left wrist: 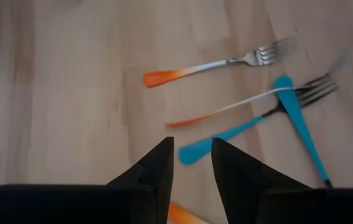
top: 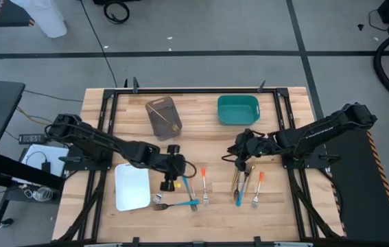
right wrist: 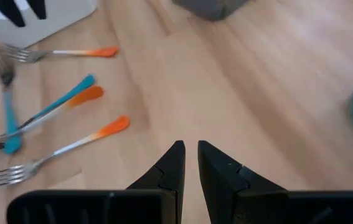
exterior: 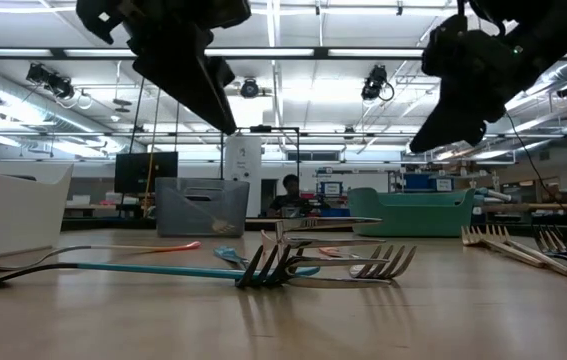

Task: Sort silverware by color (type)
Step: Put the gold fork into the black bin

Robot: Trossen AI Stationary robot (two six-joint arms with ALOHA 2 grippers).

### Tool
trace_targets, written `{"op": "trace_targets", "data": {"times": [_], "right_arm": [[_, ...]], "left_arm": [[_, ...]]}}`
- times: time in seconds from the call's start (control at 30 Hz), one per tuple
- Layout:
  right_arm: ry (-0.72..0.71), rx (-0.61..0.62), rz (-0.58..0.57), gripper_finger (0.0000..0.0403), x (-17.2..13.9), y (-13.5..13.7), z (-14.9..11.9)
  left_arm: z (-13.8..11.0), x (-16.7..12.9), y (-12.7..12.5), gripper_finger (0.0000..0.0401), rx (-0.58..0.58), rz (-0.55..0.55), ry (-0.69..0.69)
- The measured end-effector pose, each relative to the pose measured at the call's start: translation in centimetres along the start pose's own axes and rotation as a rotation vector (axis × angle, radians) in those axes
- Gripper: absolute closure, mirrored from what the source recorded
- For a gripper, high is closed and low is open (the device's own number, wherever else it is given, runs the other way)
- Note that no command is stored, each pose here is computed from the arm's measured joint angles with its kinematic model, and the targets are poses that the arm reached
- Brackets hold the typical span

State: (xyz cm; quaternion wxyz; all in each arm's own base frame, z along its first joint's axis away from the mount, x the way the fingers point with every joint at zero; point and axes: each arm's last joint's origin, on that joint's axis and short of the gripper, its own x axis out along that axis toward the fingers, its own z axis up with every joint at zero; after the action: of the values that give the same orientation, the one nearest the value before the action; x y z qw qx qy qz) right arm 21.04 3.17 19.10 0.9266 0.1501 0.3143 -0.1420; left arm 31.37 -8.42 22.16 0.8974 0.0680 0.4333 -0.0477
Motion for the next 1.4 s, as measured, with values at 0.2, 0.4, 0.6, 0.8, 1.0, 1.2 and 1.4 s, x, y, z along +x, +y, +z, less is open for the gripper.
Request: {"op": "trace_targets", "data": {"times": [0.2,0.4,0.6,0.8,1.0,1.2,1.4], "right_arm": [[0.059,0.064,0.075,0.0347,0.1,0.3,-0.3],[0.091,0.106,0.140,0.0347,0.1,0.5,-0.3],[0.184,0.128,0.187,0.0347,0.0,0.5,-0.9],[0.340,0.094,0.096,0.0347,0.1,1.5,-0.4],[0.520,-0.099,0.015,0.0347,0.9,3.6,0.1],[0.672,-0.097,-0.114,0.0343,2.6,4.1,-0.1],[0.737,0.110,-0.228,0.0325,4.7,3.8,-0.3]], "left_arm": [[1.3,1.1,-0.4,0.0285,0.132,-0.006,-0.006],[1.3,1.7,-0.7,0.0285,0.283,-0.015,0.011],[2.0,2.3,-1.4,0.0285,0.369,-0.020,-0.065],[1.9,2.3,-1.3,0.0285,0.333,-0.002,-0.058],[1.5,2.3,-1.1,0.0285,0.289,0.025,-0.009],[1.1,2.3,-1.1,0.0285,0.188,0.025,0.031],[0.6,2.3,-1.1,0.0285,0.076,0.030,0.079]]}}
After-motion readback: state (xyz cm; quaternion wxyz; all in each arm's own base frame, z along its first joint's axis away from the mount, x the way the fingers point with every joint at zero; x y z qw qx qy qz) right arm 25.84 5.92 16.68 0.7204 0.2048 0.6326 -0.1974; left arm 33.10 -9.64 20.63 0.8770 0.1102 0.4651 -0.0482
